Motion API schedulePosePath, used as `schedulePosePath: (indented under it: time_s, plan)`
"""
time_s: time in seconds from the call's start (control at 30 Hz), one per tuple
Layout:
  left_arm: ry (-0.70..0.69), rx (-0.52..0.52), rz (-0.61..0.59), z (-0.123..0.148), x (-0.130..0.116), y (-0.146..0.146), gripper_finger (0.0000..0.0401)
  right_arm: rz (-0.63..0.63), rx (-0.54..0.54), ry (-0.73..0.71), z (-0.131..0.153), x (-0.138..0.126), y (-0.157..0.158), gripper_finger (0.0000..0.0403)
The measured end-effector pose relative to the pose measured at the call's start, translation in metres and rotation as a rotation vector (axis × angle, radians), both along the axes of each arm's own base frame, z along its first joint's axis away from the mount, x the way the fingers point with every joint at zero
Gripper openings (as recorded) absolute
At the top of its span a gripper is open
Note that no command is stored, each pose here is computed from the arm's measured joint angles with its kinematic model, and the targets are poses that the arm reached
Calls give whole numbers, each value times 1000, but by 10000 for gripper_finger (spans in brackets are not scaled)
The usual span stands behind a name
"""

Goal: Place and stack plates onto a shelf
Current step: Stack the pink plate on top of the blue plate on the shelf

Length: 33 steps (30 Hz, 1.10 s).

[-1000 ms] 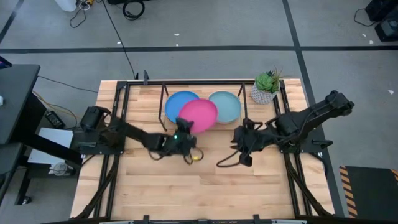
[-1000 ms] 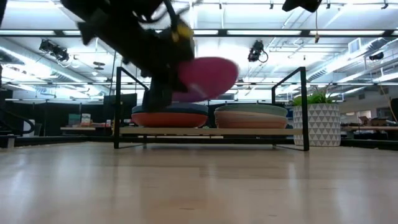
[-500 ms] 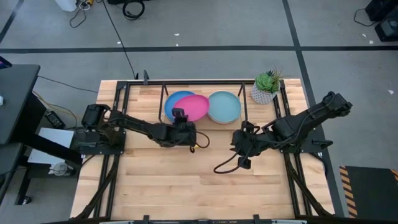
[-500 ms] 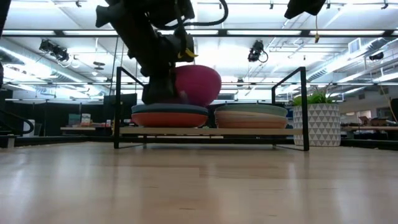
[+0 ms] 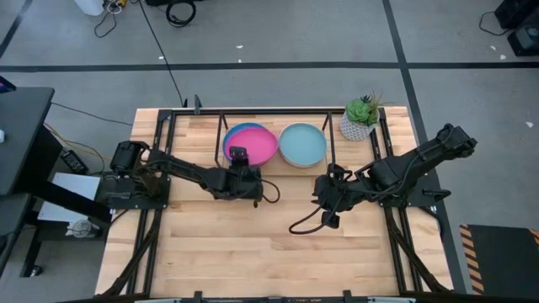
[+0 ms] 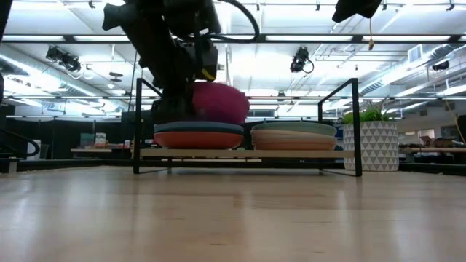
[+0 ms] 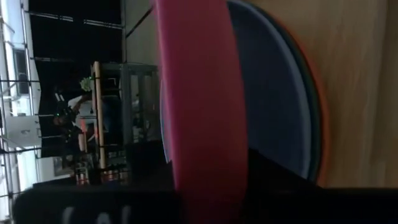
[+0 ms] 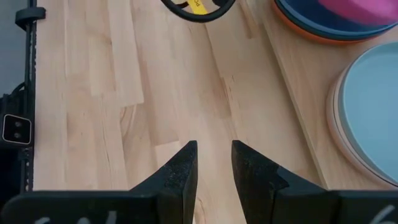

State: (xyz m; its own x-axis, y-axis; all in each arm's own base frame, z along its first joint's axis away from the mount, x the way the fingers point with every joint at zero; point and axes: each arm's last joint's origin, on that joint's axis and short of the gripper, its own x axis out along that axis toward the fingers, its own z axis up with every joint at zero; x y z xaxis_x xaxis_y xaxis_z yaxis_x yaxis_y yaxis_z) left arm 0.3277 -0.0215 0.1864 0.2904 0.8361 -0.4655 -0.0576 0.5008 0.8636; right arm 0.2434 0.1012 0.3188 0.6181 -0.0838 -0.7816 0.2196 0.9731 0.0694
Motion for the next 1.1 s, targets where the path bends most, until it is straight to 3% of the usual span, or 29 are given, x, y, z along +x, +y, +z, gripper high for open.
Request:
schedulePosePath:
  time_s: [0.13,0.33,0.43,0.7,0.9,1.1]
  plan:
    - [-9,-12,11,-1,-1,0,129,1,0,0,0,0,0,105]
    - [-62,-251,-42,9,0,-6,183,13,-10,1,0,0,0,105]
    - [-83,-339,-70,18,-2,-6,186,14,-23,-4,0,0,0,105]
    - [-154,-428,-83,37,-5,4,172,11,-15,-9,1,0,0,105]
    - [-151,-672,-148,37,-4,10,172,16,-17,-12,1,1,1,105]
    - [-188,-695,-155,42,-4,11,172,18,-15,-13,1,1,1,105]
